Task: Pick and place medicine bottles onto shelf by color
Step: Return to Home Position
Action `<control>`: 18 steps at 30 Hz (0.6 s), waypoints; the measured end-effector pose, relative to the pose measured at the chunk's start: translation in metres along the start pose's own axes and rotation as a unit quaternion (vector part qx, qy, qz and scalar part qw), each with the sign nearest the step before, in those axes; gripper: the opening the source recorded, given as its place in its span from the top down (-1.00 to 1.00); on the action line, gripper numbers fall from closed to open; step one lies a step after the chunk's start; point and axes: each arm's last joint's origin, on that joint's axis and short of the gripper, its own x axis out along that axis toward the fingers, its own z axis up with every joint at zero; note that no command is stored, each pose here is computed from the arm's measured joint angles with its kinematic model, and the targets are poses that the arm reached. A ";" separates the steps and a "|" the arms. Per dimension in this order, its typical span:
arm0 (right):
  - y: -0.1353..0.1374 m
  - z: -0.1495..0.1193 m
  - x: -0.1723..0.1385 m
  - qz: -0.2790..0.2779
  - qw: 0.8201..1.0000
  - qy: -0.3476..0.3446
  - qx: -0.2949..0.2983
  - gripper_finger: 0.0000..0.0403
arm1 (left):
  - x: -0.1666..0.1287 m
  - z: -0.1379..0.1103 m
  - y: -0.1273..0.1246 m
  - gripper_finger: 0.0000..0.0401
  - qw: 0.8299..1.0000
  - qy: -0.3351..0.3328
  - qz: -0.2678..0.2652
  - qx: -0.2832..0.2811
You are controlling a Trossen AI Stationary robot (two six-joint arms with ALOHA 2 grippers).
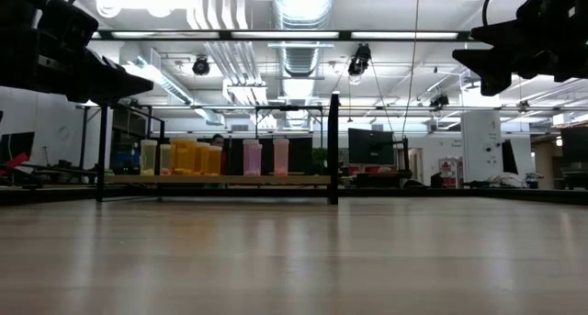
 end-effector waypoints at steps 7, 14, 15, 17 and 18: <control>0.000 0.000 0.000 0.000 1.000 0.000 0.000 -0.17 | 0.000 0.000 0.000 1.00 1.000 0.002 0.000 0.001; 0.000 0.000 0.000 0.000 1.000 0.000 0.001 -0.17 | 0.001 -0.001 0.000 1.00 1.000 0.005 -0.001 0.002; 0.000 0.000 0.000 0.000 1.000 0.000 0.001 -0.17 | 0.001 -0.001 0.000 1.00 1.000 0.005 0.000 0.002; 0.000 0.000 0.000 0.000 1.000 0.000 0.001 -0.17 | 0.001 -0.001 0.000 1.00 1.000 0.005 0.000 0.002; 0.000 0.000 0.000 0.000 1.000 0.000 0.001 -0.17 | 0.001 -0.001 0.000 1.00 1.000 0.005 0.000 0.002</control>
